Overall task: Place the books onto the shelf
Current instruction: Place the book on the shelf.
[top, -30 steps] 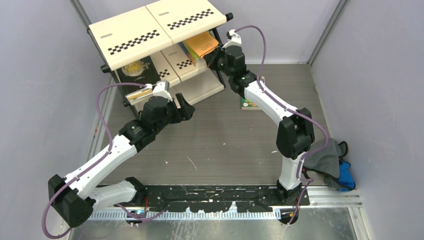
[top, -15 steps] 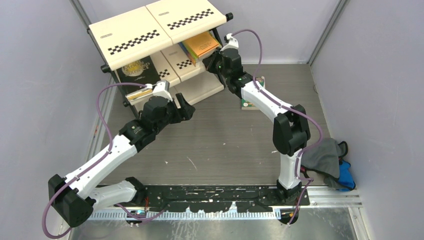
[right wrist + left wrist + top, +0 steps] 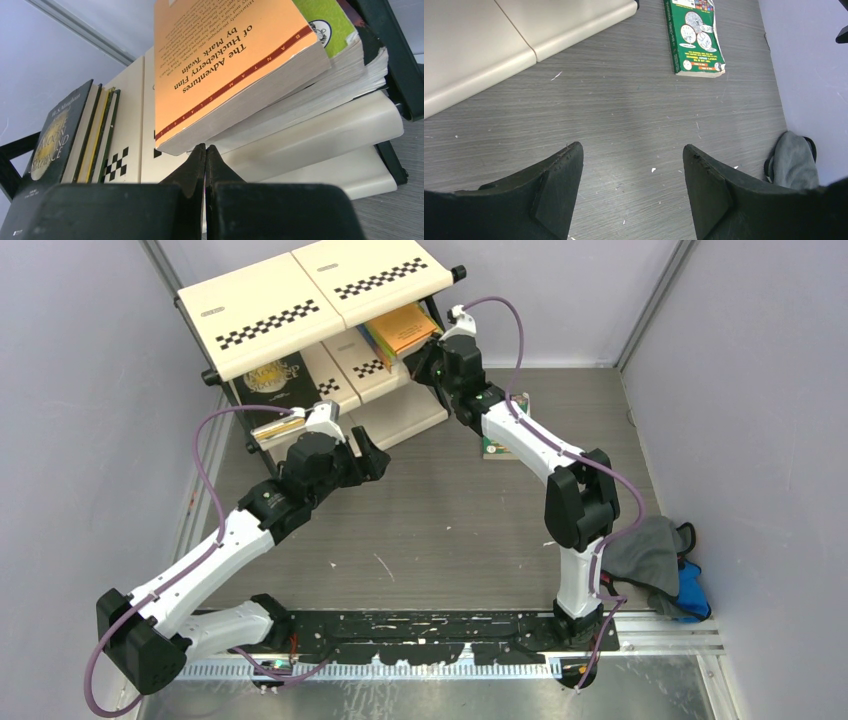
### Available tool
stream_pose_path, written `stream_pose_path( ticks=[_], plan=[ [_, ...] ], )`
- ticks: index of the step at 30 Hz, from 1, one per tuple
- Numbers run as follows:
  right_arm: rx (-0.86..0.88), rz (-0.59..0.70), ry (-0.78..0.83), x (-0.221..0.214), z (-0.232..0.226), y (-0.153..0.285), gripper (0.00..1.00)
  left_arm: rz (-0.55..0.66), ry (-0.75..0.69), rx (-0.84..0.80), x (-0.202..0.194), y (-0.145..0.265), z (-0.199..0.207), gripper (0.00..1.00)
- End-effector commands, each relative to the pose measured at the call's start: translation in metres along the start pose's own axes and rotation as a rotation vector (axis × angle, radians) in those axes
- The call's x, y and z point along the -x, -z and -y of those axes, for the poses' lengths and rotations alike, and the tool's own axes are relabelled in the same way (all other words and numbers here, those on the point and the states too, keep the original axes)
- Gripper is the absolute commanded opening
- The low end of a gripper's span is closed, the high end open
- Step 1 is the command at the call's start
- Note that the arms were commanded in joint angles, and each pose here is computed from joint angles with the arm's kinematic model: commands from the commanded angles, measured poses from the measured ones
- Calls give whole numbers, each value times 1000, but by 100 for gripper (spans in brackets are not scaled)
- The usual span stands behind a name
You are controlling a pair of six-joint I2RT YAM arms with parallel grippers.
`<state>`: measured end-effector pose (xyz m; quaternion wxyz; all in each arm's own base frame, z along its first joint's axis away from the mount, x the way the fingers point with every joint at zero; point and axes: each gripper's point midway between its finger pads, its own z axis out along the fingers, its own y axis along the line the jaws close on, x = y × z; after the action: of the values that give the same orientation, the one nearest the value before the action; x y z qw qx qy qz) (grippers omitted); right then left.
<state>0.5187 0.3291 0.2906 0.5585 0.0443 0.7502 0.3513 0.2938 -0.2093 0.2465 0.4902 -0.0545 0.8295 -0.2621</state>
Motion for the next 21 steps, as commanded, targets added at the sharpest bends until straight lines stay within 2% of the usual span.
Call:
stream_pose_path(
  ticks=[1,21],
  plan=[
    [57,75,2,32,-26,15,1,59,-6,-25,18,3,7,73],
    [93,71,31,40,-47,17,1,68,-17,-24,22,2,9,73]
  ],
)
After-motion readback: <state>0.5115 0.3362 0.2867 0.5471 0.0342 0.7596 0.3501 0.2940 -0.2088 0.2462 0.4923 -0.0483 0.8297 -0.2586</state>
